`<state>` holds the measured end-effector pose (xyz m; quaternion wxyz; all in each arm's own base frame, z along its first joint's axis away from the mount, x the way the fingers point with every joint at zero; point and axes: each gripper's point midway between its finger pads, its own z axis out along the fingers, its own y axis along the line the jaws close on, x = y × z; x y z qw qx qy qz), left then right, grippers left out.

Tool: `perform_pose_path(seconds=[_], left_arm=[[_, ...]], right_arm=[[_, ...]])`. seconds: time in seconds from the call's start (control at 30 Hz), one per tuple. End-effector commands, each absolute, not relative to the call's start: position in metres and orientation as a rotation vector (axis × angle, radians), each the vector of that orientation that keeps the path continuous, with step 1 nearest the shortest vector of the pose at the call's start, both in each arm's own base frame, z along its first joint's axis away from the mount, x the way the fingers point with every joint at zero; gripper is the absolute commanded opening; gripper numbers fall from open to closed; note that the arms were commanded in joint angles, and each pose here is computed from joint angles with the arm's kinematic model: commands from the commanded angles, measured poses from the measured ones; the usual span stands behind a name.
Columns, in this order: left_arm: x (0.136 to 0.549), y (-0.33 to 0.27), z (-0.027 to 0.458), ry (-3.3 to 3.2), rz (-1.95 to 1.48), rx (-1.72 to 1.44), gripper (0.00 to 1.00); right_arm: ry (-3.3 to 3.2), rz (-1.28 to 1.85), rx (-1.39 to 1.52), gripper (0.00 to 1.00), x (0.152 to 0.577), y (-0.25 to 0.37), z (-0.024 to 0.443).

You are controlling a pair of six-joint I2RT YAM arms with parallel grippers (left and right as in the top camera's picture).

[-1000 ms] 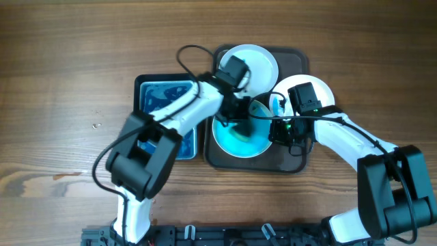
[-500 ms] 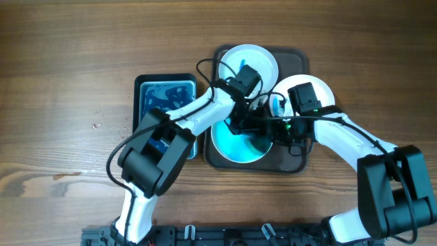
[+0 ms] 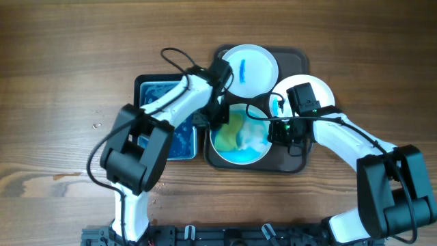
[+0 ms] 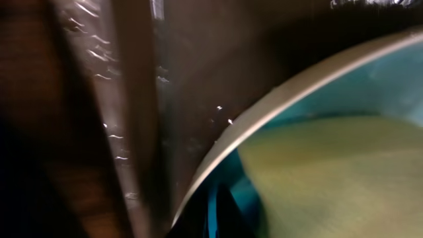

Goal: Clean dirty plates on tray and stack at the side
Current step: 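Scrub the lower-middle plate with the sponge in the left gripper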

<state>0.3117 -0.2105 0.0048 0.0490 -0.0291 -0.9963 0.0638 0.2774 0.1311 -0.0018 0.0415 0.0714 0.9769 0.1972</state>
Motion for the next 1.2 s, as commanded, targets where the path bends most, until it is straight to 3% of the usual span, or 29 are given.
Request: perform_pose_path(seconds=[0.0,0.33,0.4,0.43,0.53,0.87,0.97,1.0,1.17], left_arm=[[0.33,-0.166,0.006,-3.147,-0.127,-0.101,0.04],[0.314,-0.225,0.05,-3.09,0.418,-0.187,0.04],[0.313,-0.227,0.058,-3.094,0.446,-0.174,0.2],[0.312,-0.228,0.061,-3.093,0.46,-0.176,0.22],[0.31,-0.227,0.062,-3.086,0.454,-0.175,0.17],[0.305,-0.223,0.056,-3.087,0.393,-0.188,0.35],[0.305,-0.209,0.045,-3.121,0.253,-0.193,0.08],[0.305,-0.207,0.042,-3.129,0.233,-0.195,0.04],[0.299,-0.202,0.016,-3.139,0.225,-0.195,0.04]], right_arm=[[3.057,0.462,0.235,0.04,0.264,0.114,-0.022],[3.057,0.462,0.235,0.04,0.264,0.114,-0.022],[3.057,0.462,0.236,0.04,0.264,0.114,-0.022],[3.057,0.462,0.236,0.04,0.264,0.114,-0.022],[3.057,0.461,0.236,0.04,0.264,0.114,-0.022],[3.057,0.462,0.235,0.04,0.264,0.114,-0.022],[3.057,0.462,0.235,0.04,0.264,0.114,-0.022],[3.056,0.461,0.235,0.04,0.264,0.114,-0.022],[3.057,0.462,0.235,0.04,0.264,0.114,-0.022]])
